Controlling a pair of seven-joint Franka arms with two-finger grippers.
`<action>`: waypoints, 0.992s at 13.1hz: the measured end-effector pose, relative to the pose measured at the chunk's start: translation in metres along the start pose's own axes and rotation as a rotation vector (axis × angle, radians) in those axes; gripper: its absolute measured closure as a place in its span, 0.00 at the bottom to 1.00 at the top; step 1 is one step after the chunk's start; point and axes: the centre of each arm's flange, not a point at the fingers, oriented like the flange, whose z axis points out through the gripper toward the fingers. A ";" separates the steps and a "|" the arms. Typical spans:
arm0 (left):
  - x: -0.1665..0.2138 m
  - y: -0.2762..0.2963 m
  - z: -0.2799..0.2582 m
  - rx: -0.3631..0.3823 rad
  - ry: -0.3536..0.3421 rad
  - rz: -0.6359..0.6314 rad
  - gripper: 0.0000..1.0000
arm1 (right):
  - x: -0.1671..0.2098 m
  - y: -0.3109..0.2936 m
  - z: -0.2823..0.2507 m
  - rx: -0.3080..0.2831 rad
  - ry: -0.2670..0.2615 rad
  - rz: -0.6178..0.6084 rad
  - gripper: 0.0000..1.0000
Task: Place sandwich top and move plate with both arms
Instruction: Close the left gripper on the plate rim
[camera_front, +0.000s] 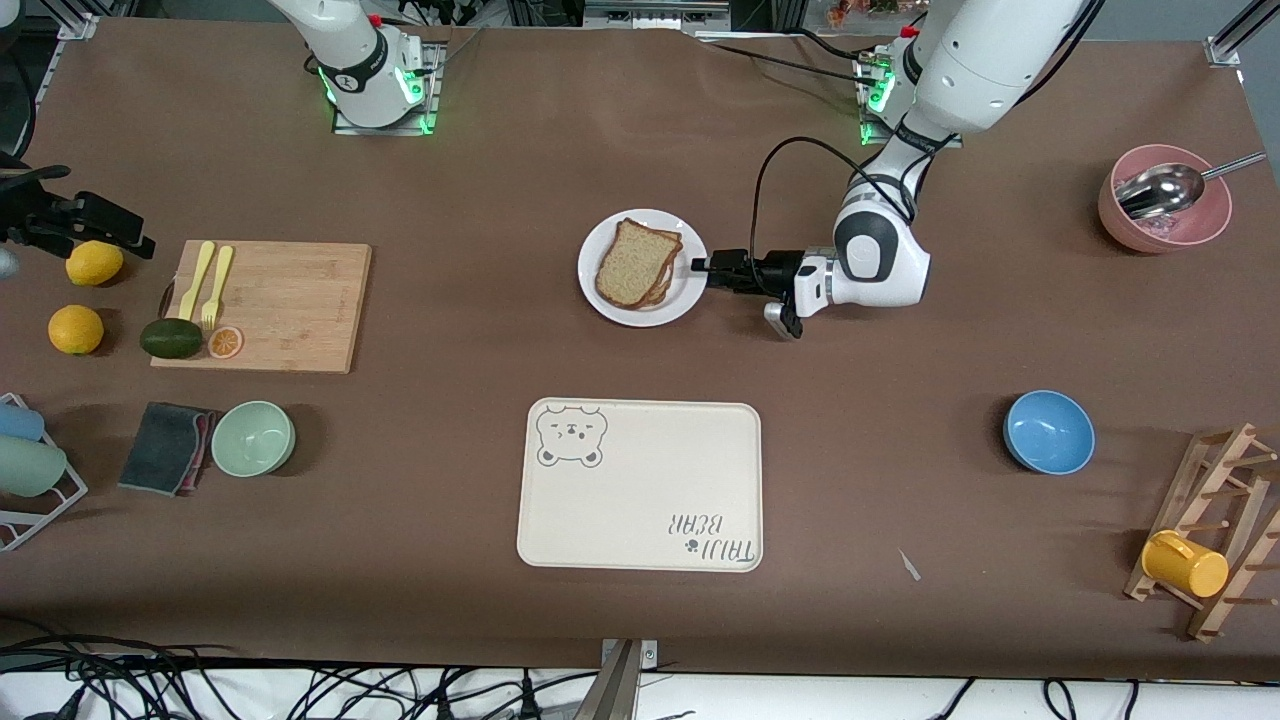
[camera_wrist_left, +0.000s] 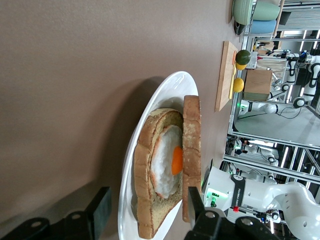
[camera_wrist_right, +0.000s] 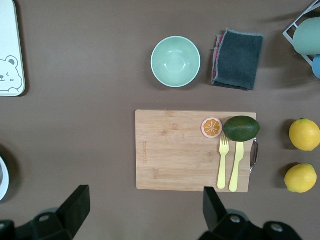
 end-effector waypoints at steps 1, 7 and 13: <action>0.000 -0.001 0.000 0.001 0.000 -0.002 0.30 | 0.000 0.000 0.000 0.000 0.000 0.000 0.00; -0.004 -0.006 0.008 0.021 -0.010 -0.004 0.51 | 0.000 0.000 0.000 0.000 0.000 0.000 0.00; -0.006 -0.006 0.017 0.037 -0.002 -0.008 0.52 | 0.000 0.000 0.000 0.000 0.000 0.000 0.00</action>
